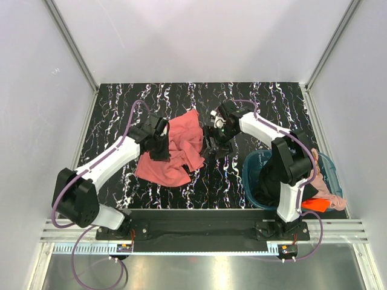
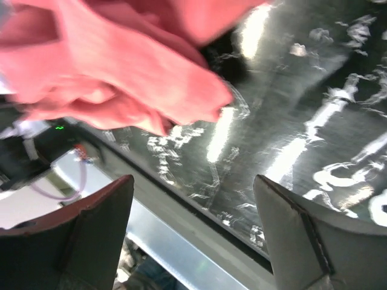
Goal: Fold and stack the t-shirts
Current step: Move the tshirt to the center of the board, then flatten the tshirt out
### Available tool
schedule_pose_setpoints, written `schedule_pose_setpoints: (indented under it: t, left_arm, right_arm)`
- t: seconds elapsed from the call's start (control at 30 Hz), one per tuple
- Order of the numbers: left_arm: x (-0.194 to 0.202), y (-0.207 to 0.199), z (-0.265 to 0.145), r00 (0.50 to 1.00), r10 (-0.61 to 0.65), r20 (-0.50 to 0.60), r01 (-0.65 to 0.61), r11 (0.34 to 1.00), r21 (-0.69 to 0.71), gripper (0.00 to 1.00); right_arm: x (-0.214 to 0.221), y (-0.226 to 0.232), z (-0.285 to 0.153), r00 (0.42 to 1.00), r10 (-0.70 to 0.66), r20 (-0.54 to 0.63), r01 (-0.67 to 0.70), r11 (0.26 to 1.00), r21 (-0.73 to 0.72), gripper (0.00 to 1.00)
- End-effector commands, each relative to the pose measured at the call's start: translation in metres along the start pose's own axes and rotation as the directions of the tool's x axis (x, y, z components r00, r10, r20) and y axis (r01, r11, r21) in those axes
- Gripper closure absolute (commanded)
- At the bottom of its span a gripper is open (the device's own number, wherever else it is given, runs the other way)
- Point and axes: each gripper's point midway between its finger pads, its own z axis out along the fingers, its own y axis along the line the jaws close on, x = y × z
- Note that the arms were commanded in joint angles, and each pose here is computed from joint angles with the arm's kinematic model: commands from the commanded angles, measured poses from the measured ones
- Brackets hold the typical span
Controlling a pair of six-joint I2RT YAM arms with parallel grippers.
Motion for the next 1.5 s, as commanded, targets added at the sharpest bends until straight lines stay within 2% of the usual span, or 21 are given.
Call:
schedule_pose_setpoints:
  t: [0.0, 0.07, 0.2, 0.33, 0.53, 0.67, 0.8, 0.87, 0.9, 0.97, 1.03, 1.1, 1.2, 1.27, 1.4, 1.43, 1.47]
  left_arm:
    - [-0.015, -0.006, -0.009, 0.998, 0.008, 0.064, -0.01, 0.999, 0.037, 1.0]
    - [-0.014, -0.007, -0.007, 0.998, 0.007, 0.062, -0.009, 0.999, 0.044, 1.0]
    - [-0.015, -0.01, -0.004, 0.999, 0.005, 0.046, -0.008, 0.999, 0.054, 1.0]
    - [-0.014, -0.013, -0.001, 0.999, 0.009, 0.034, -0.011, 0.998, 0.063, 1.0]
    - [-0.013, -0.011, -0.003, 1.0, 0.015, 0.026, -0.016, 0.998, 0.059, 1.0]
    - [-0.012, -0.009, -0.003, 1.0, 0.021, 0.021, -0.022, 0.998, 0.055, 1.0]
    - [-0.012, -0.007, -0.006, 1.0, 0.02, 0.023, -0.022, 0.998, 0.054, 1.0]
    - [-0.012, -0.006, -0.006, 0.999, 0.025, 0.024, -0.027, 0.998, 0.055, 1.0]
    - [-0.011, -0.006, -0.006, 0.999, 0.024, 0.023, -0.025, 0.998, 0.055, 1.0]
    - [-0.012, -0.005, -0.007, 0.999, 0.024, 0.026, -0.026, 0.998, 0.057, 1.0]
    - [-0.013, -0.004, -0.008, 0.999, 0.023, 0.03, -0.025, 0.998, 0.051, 1.0]
    - [-0.014, -0.004, -0.01, 0.999, 0.021, 0.041, -0.023, 0.998, 0.054, 0.98]
    - [-0.014, -0.002, -0.011, 0.999, 0.016, 0.047, -0.019, 0.999, 0.051, 0.91]
    - [-0.011, 0.0, -0.008, 0.999, 0.015, 0.043, -0.017, 0.999, 0.049, 0.88]
    - [-0.004, 0.002, -0.005, 0.999, 0.003, 0.04, -0.006, 0.998, 0.062, 0.86]
    - [-0.004, 0.003, -0.007, 0.999, -0.003, 0.042, 0.001, 0.998, 0.058, 0.81]
    - [-0.003, 0.004, -0.011, 0.999, -0.009, 0.049, 0.007, 0.999, 0.052, 0.7]
  right_arm:
    - [-0.019, 0.039, -0.02, 0.994, -0.035, 0.102, 0.05, 0.987, -0.15, 0.12]
    - [-0.018, 0.034, -0.009, 0.997, -0.049, 0.056, 0.058, 0.986, -0.158, 0.16]
    - [-0.013, 0.004, 0.019, 0.997, -0.079, -0.007, 0.078, 0.993, -0.092, 0.3]
    - [-0.03, 0.001, 0.03, 0.994, -0.094, 0.048, 0.098, 0.991, -0.094, 0.41]
    - [-0.039, -0.008, 0.048, 0.997, -0.064, 0.053, 0.069, 0.994, -0.085, 0.43]
    - [-0.04, -0.008, 0.056, 0.998, -0.05, 0.036, 0.054, 0.992, -0.111, 0.55]
    - [-0.035, -0.008, 0.062, 0.999, -0.035, 0.014, 0.036, 0.991, -0.13, 0.58]
    - [-0.034, -0.006, 0.061, 0.999, -0.027, 0.016, 0.03, 0.989, -0.146, 0.67]
    - [-0.034, -0.005, 0.061, 1.0, -0.026, 0.015, 0.028, 0.989, -0.148, 0.85]
    - [-0.037, -0.001, 0.053, 0.999, -0.026, 0.029, 0.03, 0.99, -0.138, 1.0]
    - [-0.047, 0.013, 0.032, 0.994, -0.048, 0.096, 0.061, 0.989, -0.134, 1.0]
    - [-0.06, 0.02, 0.006, 0.982, -0.069, 0.175, 0.082, 0.994, -0.07, 1.0]
    - [-0.088, 0.03, -0.053, 0.945, -0.09, 0.314, 0.062, 0.993, 0.096, 1.0]
    - [-0.105, 0.047, -0.107, 0.897, -0.131, 0.421, 0.058, 0.982, 0.181, 1.0]
    - [-0.107, 0.095, -0.201, 0.764, -0.199, 0.614, 0.111, 0.978, 0.179, 1.0]
    - [-0.107, 0.112, -0.225, 0.717, -0.211, 0.664, 0.14, 0.977, 0.16, 1.0]
    - [-0.106, 0.125, -0.245, 0.673, -0.22, 0.706, 0.169, 0.975, 0.143, 1.0]
